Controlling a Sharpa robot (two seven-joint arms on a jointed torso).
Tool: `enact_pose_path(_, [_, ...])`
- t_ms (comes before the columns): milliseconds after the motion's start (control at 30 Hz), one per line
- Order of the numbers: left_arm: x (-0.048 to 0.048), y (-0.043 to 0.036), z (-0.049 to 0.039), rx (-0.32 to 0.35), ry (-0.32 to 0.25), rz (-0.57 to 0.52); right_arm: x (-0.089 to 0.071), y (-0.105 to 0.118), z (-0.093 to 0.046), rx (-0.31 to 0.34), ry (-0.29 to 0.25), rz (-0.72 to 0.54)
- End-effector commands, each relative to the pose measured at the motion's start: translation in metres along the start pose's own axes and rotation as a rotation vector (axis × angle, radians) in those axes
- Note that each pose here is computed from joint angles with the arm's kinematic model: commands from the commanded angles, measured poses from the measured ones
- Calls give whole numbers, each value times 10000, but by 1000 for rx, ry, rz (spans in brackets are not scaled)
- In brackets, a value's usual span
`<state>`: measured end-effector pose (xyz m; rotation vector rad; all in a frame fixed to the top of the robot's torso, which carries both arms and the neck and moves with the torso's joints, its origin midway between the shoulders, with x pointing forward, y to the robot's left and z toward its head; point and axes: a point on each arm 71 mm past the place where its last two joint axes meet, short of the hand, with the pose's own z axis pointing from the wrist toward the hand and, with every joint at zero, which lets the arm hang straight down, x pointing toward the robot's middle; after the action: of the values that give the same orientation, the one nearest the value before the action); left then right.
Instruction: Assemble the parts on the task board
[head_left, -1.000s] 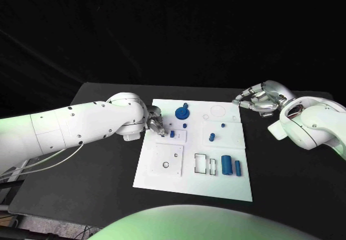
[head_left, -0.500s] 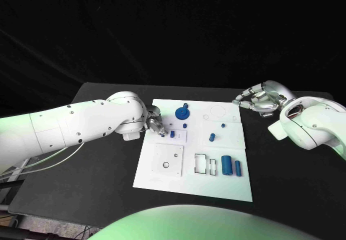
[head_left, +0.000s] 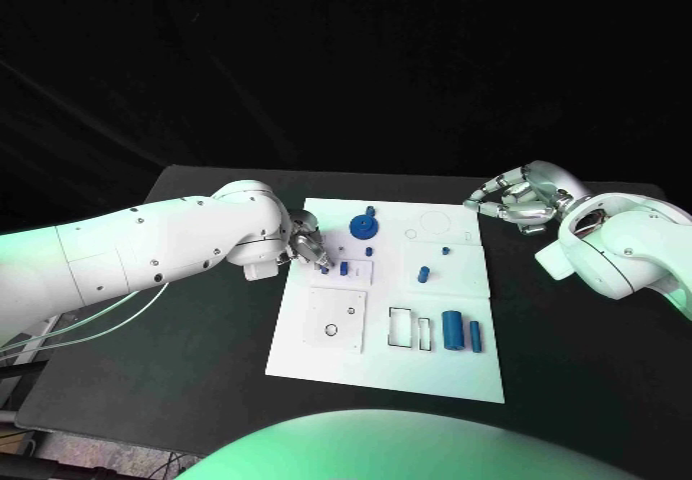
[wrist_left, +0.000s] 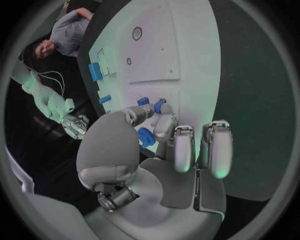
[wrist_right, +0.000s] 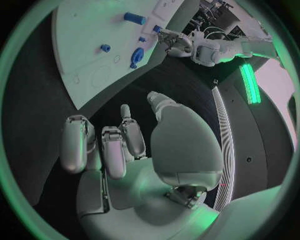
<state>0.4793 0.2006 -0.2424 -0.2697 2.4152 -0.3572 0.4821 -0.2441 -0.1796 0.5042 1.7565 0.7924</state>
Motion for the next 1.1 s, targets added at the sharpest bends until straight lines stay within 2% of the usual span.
enact_pose_path(33, [63,118,51,-64,28,18,16,5,-1,-5,15,-8])
enact_pose_path(433, [50,138,63,-82,35,47,15,5,-2,-4,15,-9])
enact_pose_path(767, [34,134,50,-63,38,29,15,4,0,-4,15,-9])
enact_pose_path(933, [-14,113,9,-46,47,10,14,4,1,-4,14,-9])
enact_pose_path(1100, [-107,77,-59,-28,60,-6,15,5,2,-4,13,-9])
